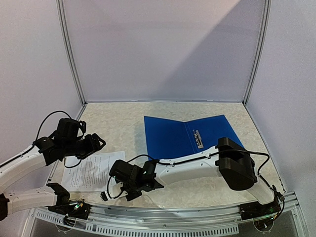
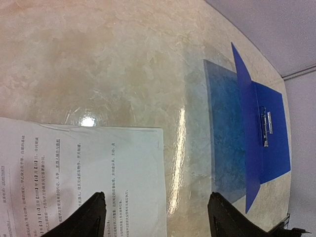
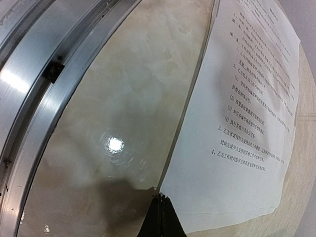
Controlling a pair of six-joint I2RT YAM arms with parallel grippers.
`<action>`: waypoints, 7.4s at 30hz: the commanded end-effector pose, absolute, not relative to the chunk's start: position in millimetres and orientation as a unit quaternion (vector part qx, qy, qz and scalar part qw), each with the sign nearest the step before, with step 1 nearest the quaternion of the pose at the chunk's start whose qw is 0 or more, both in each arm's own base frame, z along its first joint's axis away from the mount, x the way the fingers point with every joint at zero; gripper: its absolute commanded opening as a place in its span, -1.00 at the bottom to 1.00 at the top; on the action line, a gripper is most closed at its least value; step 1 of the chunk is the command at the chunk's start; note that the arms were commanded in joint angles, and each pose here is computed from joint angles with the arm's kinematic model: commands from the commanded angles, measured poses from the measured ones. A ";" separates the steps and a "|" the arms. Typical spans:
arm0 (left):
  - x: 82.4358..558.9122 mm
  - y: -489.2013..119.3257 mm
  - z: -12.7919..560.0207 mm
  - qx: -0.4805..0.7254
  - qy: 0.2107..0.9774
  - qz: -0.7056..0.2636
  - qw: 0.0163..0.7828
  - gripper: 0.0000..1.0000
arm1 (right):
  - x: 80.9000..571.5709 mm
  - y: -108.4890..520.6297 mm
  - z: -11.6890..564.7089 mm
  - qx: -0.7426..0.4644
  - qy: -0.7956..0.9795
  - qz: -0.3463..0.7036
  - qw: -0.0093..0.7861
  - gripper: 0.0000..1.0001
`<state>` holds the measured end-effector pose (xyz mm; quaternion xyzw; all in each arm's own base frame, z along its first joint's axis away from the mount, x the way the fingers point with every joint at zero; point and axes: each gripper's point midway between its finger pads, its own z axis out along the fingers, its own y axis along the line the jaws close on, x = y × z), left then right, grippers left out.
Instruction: Put the files into the folder
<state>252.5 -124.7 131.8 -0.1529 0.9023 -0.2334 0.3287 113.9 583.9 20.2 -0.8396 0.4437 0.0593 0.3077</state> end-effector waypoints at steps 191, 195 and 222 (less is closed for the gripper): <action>279.2 -95.1 206.8 -0.196 0.847 -0.171 0.463 -1.00 | 172.2 525.9 247.5 -0.629 0.590 0.427 0.272 0.33; 291.7 -101.4 266.3 -0.151 0.815 -0.184 0.528 -1.00 | 213.5 497.4 273.1 -0.581 0.617 0.436 0.304 0.45; 280.6 -411.5 300.3 0.281 0.708 -0.505 0.406 -1.00 | 294.4 244.6 251.0 -0.290 0.707 0.584 0.274 0.69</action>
